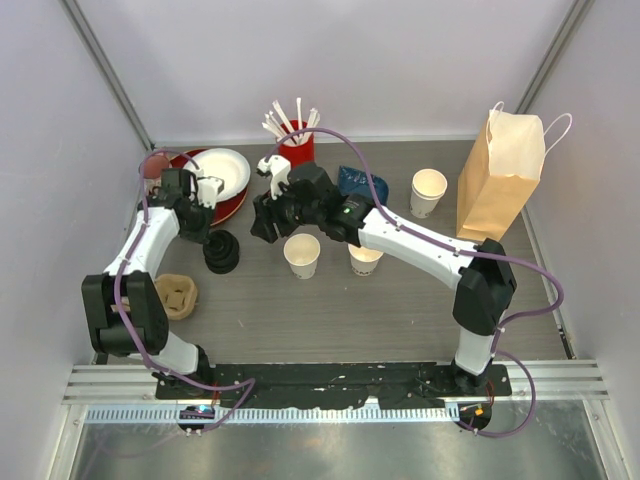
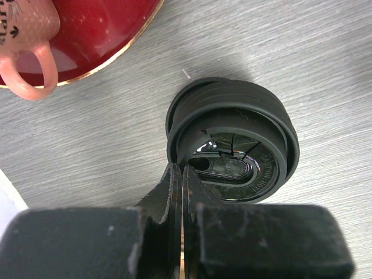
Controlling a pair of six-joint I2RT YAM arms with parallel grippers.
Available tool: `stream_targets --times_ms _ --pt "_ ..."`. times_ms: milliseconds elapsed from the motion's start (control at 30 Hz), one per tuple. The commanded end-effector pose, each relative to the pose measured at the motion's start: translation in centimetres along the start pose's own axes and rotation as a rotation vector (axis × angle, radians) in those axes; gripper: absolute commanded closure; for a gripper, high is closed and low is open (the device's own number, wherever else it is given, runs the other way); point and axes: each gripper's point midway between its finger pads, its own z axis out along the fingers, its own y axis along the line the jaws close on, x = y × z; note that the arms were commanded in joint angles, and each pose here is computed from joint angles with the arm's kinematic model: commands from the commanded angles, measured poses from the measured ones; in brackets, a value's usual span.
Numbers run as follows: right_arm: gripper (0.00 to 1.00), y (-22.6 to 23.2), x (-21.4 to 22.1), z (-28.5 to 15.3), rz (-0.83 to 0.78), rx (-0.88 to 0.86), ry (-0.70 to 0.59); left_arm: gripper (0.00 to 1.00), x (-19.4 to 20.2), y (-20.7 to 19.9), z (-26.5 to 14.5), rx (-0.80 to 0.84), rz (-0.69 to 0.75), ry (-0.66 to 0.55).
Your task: Pack the takeout coffee
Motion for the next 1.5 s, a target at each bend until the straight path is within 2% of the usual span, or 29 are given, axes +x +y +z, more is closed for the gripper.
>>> stream_targets --times_ms 0,133,267,467,733,967,1233,1467 --pt "0.41 0.4 -3.5 -2.1 -0.02 0.025 -0.099 1.0 -2.0 -0.2 -0.7 0.024 -0.026 -0.06" --pt "0.42 -0.9 -2.9 0.2 0.041 0.034 -0.081 1.0 -2.1 0.0 -1.0 0.008 -0.026 -0.071" --pt "0.53 -1.8 -1.9 4.4 0.213 -0.055 -0.034 1.0 -1.8 0.1 -1.0 0.006 -0.044 -0.057" --pt "0.55 -2.5 -1.2 8.1 0.303 -0.068 -0.032 1.0 -1.4 1.0 -1.2 0.012 -0.122 -0.059" --pt "0.55 -2.5 2.1 12.0 0.441 -0.13 -0.009 1.0 -1.0 0.8 -0.9 0.03 -0.171 -0.045" --pt "0.56 -2.7 4.2 14.1 0.512 -0.161 0.007 1.0 -1.0 0.6 -0.9 0.039 -0.174 -0.05" --pt "0.61 -2.7 6.1 14.1 0.548 -0.153 0.025 1.0 -0.9 0.8 -0.5 0.033 -0.181 -0.041" --pt "0.61 -1.7 7.4 14.8 0.573 -0.19 0.051 1.0 -0.8 0.6 -0.4 0.04 -0.184 -0.039"
